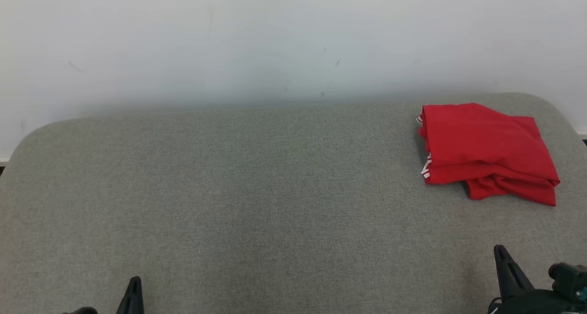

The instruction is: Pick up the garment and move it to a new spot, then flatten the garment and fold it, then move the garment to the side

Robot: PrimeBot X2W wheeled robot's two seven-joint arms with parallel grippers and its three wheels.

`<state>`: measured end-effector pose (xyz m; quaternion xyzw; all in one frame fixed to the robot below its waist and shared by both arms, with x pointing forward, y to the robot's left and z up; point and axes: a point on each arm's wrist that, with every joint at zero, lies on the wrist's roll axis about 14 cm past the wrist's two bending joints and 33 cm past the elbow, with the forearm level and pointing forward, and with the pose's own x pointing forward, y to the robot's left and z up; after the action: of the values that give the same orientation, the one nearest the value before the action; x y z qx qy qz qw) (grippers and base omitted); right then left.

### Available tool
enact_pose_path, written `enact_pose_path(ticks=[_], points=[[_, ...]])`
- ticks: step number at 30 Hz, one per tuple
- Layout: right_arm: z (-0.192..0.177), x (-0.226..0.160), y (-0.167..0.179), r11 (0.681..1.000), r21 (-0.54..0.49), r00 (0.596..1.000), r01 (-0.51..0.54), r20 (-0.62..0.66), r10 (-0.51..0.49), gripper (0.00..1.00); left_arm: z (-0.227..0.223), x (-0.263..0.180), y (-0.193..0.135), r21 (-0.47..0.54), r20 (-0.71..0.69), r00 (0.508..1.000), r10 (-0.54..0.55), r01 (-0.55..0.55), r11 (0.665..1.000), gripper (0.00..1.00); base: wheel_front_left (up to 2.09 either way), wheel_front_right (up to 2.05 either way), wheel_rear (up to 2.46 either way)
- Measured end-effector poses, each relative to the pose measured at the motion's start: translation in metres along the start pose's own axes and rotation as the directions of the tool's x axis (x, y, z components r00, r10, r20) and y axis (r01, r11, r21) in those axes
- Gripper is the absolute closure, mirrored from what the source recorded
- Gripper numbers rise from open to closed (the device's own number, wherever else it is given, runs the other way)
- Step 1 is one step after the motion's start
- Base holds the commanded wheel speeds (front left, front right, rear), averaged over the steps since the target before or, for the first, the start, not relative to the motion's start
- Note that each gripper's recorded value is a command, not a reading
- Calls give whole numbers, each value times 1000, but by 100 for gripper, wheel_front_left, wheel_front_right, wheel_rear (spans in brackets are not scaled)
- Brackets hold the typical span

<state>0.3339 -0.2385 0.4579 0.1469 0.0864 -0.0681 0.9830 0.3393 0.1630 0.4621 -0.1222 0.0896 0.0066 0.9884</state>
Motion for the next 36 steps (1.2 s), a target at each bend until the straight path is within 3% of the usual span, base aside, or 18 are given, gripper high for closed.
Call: enact_pose_path(ticks=[6, 21, 36], points=[[1, 3, 1, 996, 86, 1000, 2, -9, -1, 100, 2, 4, 3, -106, -9, 1000, 6, -7, 994, 100, 0, 0, 0], [-4, 9, 5, 953, 303, 999, 15, -43, -2, 100, -2, 9, 9, -316, -49, 999, 8, -23, 949, 100, 0, 0, 0], [-4, 15, 12, 866, 501, 998, 11, -54, 19, 100, -1, 15, 12, -524, -58, 998, -4, -27, 852, 100, 0, 0, 0]])
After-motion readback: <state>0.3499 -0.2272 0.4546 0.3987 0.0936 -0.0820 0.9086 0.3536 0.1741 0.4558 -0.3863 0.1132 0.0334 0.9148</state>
